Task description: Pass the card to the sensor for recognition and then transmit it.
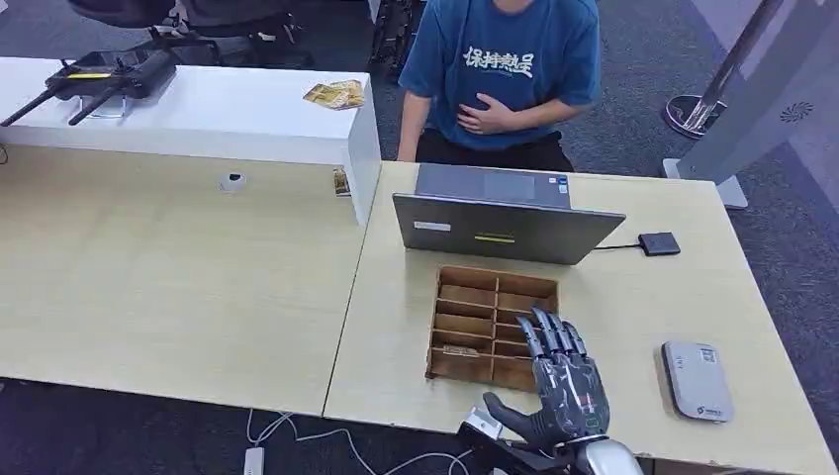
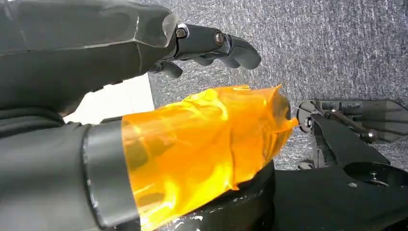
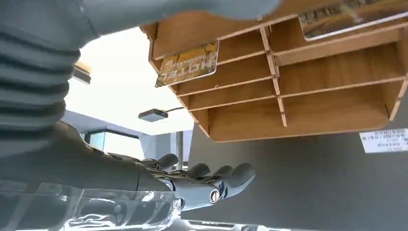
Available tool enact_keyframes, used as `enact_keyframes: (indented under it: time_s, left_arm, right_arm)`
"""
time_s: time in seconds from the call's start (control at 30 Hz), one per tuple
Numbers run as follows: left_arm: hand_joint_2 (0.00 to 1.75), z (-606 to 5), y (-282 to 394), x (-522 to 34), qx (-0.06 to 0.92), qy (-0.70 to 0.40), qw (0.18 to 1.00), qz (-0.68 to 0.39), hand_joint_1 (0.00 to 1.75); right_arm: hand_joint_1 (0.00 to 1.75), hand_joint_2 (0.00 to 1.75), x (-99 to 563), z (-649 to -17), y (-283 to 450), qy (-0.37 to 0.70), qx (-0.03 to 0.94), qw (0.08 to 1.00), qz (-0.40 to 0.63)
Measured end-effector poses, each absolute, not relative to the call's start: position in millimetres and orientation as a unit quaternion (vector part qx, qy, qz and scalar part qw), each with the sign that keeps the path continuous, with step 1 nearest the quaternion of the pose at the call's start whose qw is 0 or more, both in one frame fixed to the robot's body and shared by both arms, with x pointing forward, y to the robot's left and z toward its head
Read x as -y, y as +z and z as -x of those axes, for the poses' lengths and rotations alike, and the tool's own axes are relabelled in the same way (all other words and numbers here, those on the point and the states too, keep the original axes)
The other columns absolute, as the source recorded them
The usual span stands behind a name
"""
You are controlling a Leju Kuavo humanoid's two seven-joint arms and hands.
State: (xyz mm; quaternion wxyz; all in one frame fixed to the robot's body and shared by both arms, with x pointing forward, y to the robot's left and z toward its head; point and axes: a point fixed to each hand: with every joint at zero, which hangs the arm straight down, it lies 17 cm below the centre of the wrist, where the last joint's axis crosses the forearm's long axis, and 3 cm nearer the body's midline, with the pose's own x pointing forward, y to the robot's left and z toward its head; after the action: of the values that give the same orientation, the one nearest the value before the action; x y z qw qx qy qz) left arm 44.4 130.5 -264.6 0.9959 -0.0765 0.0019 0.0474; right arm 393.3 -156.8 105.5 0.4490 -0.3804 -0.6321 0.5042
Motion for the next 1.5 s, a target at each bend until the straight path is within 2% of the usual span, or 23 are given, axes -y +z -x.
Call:
enact_keyframes:
  time_s: [0.47, 1.17, 1.5]
  left_arm:
    - [0.0, -43, -265, -130, -0.003, 0.037, 0.996, 0.076, 0.0]
    - [0.0, -42, -264, -129, -0.006, 0.028, 0.996, 0.079, 0.0]
    - [0.0, -42, -264, -129, -0.007, 0.03, 0.996, 0.08, 0.0]
  right_arm:
    - [0.0, 1.75, 169, -394, 104, 0.518, 0.609, 0.418, 0.432]
    - [0.0, 1.75, 162, -409, 92, 0.497, 0.604, 0.448, 0.434]
    - [0.0, 1.75, 185, -413, 74, 0.511, 0.572, 0.474, 0.434]
